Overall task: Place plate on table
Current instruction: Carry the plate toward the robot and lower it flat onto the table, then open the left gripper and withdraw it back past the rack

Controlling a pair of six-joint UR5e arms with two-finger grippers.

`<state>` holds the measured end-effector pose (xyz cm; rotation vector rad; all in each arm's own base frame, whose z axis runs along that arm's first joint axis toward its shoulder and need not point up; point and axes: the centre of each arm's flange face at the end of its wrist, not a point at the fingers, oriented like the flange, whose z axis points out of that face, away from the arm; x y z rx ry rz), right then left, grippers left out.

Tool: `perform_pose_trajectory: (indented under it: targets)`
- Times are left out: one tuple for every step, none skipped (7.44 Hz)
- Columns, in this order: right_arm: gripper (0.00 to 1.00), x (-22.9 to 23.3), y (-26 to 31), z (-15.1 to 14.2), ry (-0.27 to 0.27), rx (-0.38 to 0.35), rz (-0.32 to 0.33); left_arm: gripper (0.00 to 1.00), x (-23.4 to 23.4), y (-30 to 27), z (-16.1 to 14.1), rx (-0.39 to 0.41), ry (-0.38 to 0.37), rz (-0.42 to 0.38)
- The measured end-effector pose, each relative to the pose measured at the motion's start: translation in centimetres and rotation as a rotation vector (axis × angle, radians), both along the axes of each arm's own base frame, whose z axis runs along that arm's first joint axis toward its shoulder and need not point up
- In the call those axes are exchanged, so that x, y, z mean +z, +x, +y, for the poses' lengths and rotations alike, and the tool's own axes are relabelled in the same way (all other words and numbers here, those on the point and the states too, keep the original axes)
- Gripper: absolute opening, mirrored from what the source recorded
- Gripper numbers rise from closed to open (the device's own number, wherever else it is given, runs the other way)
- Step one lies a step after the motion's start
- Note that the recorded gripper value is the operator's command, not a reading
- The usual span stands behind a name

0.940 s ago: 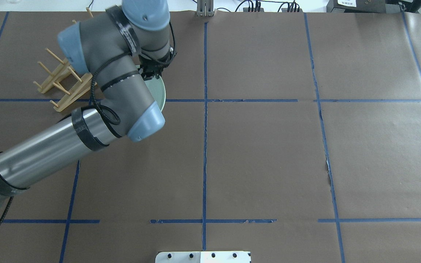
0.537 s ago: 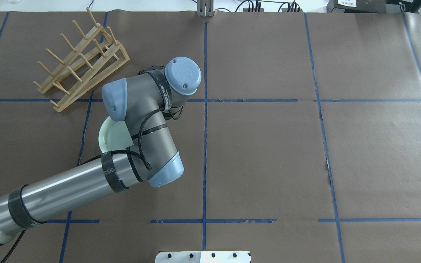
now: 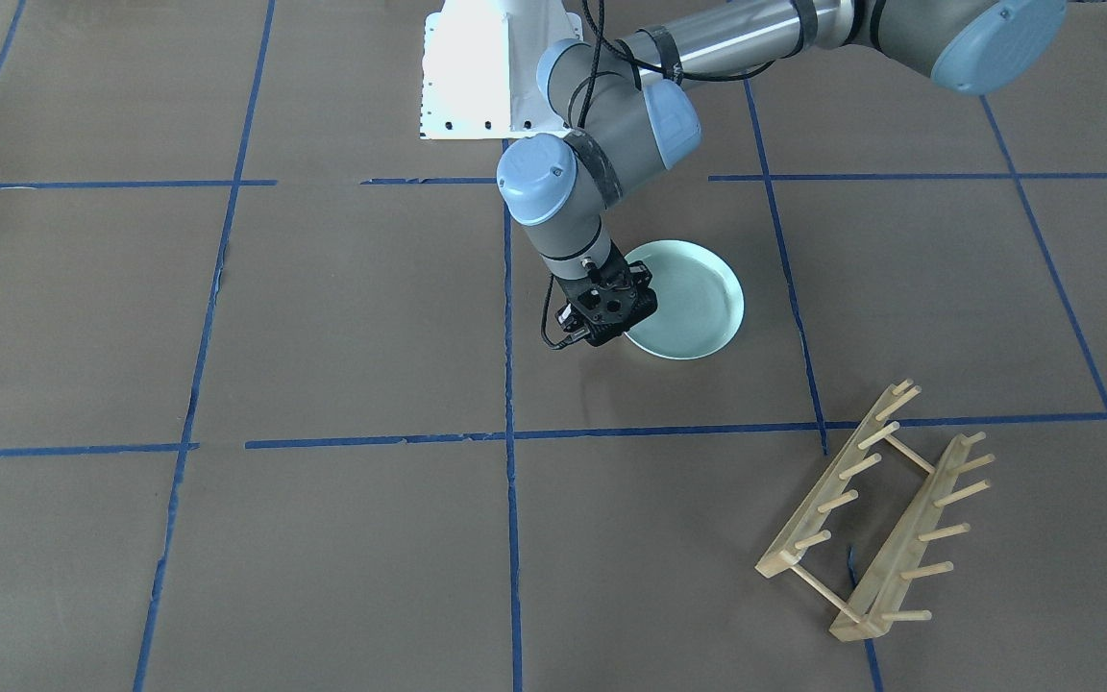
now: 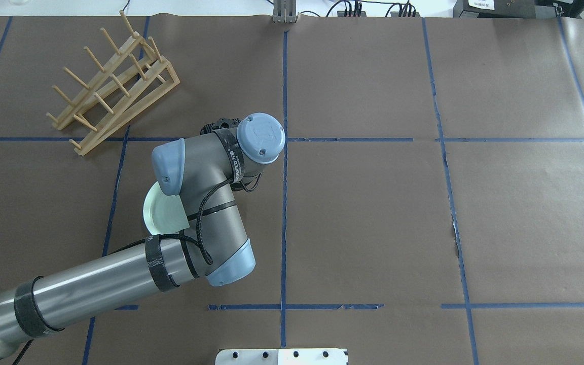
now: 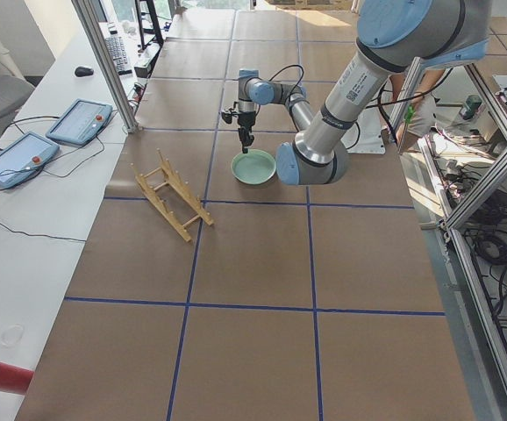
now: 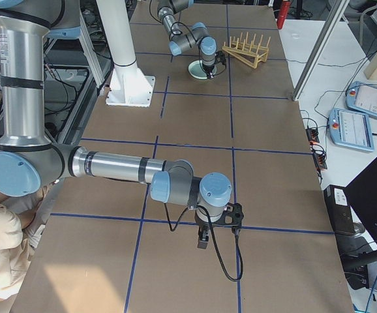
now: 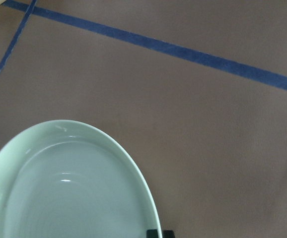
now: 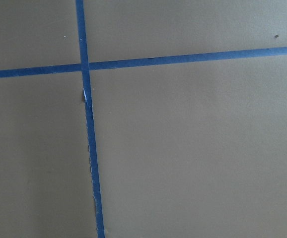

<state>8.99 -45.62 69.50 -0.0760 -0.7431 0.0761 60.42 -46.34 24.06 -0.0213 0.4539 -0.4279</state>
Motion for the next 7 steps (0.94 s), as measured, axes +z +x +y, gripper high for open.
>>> perform_pose_trajectory:
  targets:
    - [1.00, 0.0, 0.0, 0.0, 0.000, 0.000, 0.000, 1.00, -0.5, -1.6, 0.1, 0.018, 0.037, 0.042]
    - [1.00, 0.0, 0.0, 0.0, 0.000, 0.000, 0.000, 1.00, -1.8, -5.5, -0.6, 0.046, 0.108, 0.101]
    - [1.00, 0.0, 0.0, 0.0, 0.000, 0.000, 0.000, 1.00, -2.9, -11.1, -2.7, 0.087, 0.180, 0.154]
    - [1.00, 0.0, 0.0, 0.0, 0.000, 0.000, 0.000, 1.00, -2.8, -17.5, -5.8, 0.162, 0.234, 0.198]
    - [1.00, 0.0, 0.0, 0.0, 0.000, 0.000, 0.000, 1.00, -0.9, -24.2, -9.2, 0.262, 0.291, 0.229]
    - [1.00, 0.0, 0.0, 0.0, 0.000, 0.000, 0.000, 1.00, 2.8, -31.5, -12.1, 0.368, 0.352, 0.244]
    - [1.00, 0.0, 0.0, 0.0, 0.000, 0.000, 0.000, 1.00, 7.9, -39.3, -13.8, 0.465, 0.402, 0.249]
